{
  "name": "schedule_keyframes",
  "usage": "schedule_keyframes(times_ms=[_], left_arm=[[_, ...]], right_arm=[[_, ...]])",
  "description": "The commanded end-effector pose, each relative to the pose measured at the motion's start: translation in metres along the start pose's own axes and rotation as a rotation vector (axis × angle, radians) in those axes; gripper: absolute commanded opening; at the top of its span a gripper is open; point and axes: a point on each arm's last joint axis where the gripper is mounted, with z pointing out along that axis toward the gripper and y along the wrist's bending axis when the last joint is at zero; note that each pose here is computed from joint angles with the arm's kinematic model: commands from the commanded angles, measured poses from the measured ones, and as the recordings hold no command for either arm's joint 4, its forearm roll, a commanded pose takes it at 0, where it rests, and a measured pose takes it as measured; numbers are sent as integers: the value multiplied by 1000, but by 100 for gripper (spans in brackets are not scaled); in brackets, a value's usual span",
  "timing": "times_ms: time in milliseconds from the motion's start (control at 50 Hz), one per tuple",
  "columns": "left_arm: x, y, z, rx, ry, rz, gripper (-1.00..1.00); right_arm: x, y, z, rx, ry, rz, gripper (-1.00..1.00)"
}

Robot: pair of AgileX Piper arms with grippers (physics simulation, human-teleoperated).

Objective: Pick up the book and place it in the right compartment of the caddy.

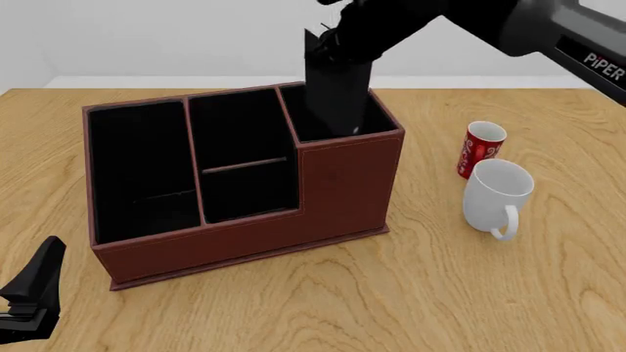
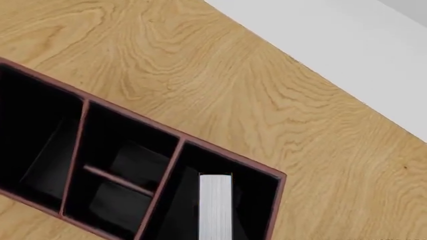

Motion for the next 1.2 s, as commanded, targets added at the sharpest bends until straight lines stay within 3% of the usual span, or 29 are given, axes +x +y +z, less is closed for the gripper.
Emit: schedule_keyframes(times_ms=[20, 660, 1080, 1160, 1180, 1200], left_arm=[[0, 0, 0, 0, 0, 0, 100], [0, 0, 0, 0, 0, 0, 100], [0, 0, 0, 0, 0, 0, 100], [0, 0, 0, 0, 0, 0, 100], [0, 0, 0, 0, 0, 0, 100], [0, 0, 0, 0, 0, 0, 100]], right_arm=[[8, -1, 10, 4, -3, 36, -100], [41, 6, 57, -7, 60, 67, -100], [58, -5, 86, 13, 96, 97, -100], [58, -7, 88, 12, 109, 74, -100], [55, 0, 81, 4, 89, 76, 100], [54, -5, 83, 11, 93, 73, 100]])
